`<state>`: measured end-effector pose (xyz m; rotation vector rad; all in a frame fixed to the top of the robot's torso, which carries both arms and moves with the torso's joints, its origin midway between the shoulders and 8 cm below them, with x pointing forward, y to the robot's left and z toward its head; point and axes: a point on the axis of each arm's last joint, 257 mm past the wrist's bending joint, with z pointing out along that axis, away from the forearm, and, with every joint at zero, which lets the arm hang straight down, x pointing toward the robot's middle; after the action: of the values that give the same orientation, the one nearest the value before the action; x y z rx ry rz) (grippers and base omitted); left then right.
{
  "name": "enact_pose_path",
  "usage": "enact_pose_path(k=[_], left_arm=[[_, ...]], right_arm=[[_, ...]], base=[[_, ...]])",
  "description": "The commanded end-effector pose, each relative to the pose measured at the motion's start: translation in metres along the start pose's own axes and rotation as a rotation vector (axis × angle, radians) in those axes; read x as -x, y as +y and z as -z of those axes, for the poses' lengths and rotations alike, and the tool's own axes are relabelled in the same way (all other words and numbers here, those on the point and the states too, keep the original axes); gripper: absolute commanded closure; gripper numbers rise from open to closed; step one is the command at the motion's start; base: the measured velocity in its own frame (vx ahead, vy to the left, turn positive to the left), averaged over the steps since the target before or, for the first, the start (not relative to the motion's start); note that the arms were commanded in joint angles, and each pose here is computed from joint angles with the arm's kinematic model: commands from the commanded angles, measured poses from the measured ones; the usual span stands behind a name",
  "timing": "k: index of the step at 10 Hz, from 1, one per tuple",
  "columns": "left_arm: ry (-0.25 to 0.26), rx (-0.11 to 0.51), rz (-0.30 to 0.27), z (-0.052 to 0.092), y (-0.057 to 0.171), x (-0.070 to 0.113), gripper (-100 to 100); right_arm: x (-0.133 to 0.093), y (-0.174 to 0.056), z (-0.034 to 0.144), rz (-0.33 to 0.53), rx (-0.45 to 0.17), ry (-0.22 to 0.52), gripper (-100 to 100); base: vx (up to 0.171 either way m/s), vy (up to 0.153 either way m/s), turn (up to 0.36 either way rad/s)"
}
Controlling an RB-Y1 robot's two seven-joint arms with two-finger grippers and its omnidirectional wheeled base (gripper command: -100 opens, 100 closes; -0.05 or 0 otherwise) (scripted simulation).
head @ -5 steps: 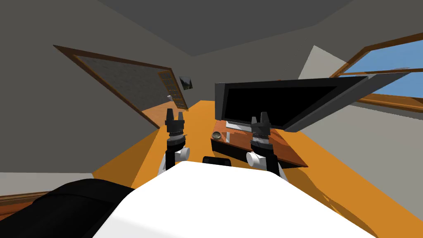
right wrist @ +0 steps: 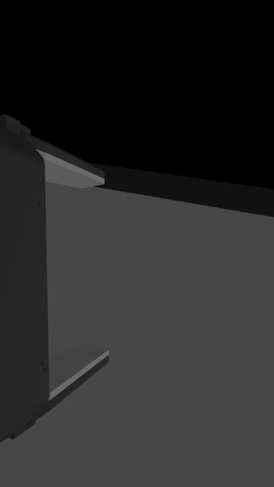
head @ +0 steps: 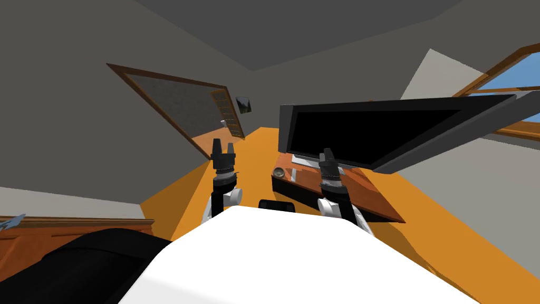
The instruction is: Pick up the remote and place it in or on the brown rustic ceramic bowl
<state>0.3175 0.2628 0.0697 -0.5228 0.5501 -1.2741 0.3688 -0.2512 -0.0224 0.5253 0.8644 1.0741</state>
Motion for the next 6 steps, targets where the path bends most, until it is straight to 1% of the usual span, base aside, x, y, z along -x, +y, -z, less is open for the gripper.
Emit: enact_pose_path(k=[1,2,3,4,5,6], left_arm=[[0.0,0.0,0.0,0.0,0.0,0.0,0],[0.0,0.0,0.0,0.0,0.0,0.0,0],[0.0,0.0,0.0,0.0,0.0,0.0,0],[0.0,0.0,0.0,0.0,0.0,0.0,0],[0.0,0.0,0.0,0.0,0.0,0.0,0],[0.0,0.0,0.0,0.0,0.0,0.0,0]], right_arm=[[-0.009,-0.01,0.008,0.092,-0.01,0.048,-100],[-0.011,-0.01,0.008,0.105,-0.009,0.055,-100],[-0.016,-0.018,0.014,0.169,-0.015,0.091,-100],[-0.021,-0.027,0.021,0.231,-0.022,0.126,-100],[-0.024,-0.027,0.021,0.254,-0.019,0.139,-100],[-0.029,-0.037,0.029,0.315,-0.025,0.176,-100]], base=[[-0.062,0.006,0.226],[-0.038,-0.001,0.078],[-0.026,0.006,0.173],[-0.041,0.015,0.264],[-0.031,0.006,0.092],[-0.024,0.011,0.167]])
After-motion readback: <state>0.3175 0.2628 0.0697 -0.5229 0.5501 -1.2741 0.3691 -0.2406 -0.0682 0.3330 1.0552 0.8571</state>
